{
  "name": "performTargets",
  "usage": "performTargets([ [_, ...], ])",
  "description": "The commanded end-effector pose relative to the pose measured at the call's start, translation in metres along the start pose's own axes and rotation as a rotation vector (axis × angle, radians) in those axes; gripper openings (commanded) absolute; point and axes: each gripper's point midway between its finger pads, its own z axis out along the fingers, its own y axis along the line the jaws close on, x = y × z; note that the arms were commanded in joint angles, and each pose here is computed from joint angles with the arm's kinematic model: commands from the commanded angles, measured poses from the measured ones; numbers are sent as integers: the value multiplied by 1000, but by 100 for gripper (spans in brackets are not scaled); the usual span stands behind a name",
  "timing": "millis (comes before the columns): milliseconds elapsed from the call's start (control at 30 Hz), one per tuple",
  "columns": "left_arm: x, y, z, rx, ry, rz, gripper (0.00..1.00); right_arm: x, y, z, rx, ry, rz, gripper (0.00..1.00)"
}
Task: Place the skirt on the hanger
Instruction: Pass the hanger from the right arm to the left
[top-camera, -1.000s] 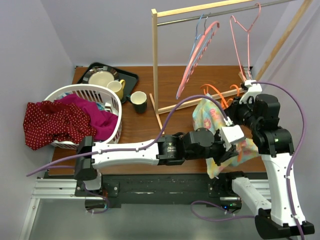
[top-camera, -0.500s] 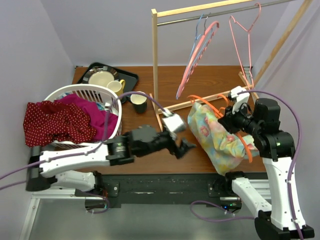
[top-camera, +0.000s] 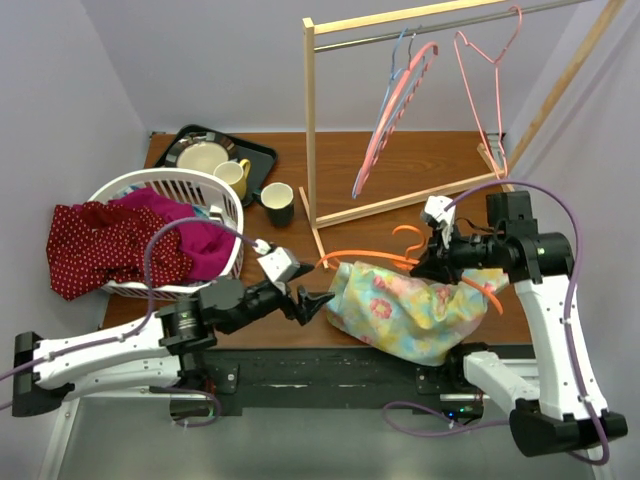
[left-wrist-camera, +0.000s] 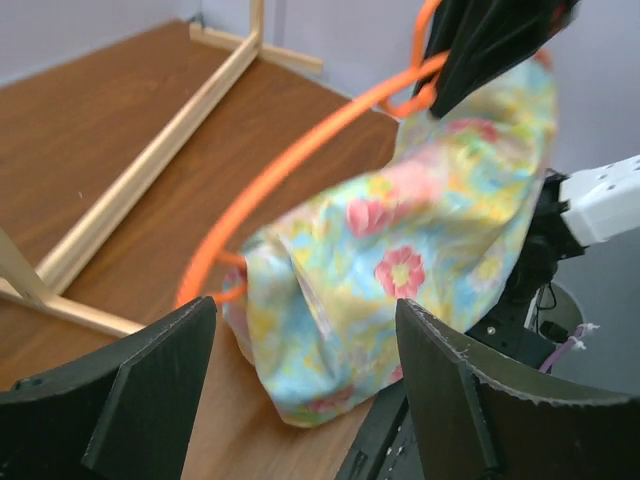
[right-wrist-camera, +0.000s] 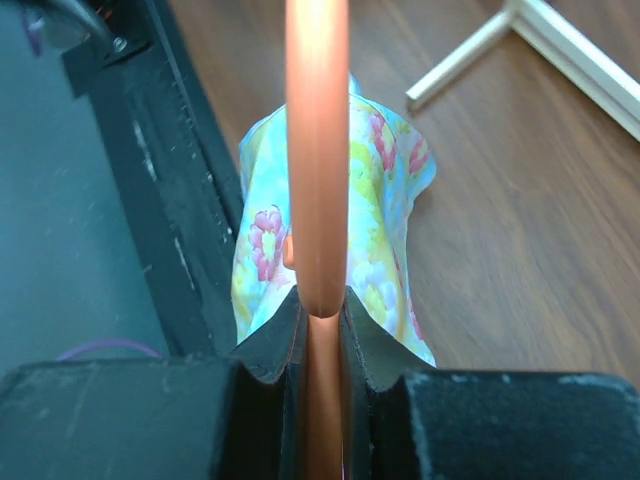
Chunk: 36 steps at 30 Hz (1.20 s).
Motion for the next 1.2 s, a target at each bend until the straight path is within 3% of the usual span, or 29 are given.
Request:
performTargets([
  [0,-38,-8,-12,54,-18,127,78,13,30,5,-205,14,-117,0],
  [167,-35,-29,10,154,76,220,78,18,55,23,-361,24,-240,0],
  [400,-16,-51,46,272,181,325,78,2,72,32,-428,-13,-338,0],
  [667,-12,-75,34,428,153,332,76,-5,73,36,-450,-45,-326,0],
  [900,2,-67,32,402,203,338,73,-22,79,33,-482,-100,-320,0],
  [1000,8,-68,38,404,239,340,55,-24,80,33,-493,-106,-316,0],
  [1133,14,-65,42,388,301,342,0,-21,81,33,-502,-103,-309,0],
  [1167,12,-63,42,373,301,342,0,-20,81,34,-500,-102,-311,0],
])
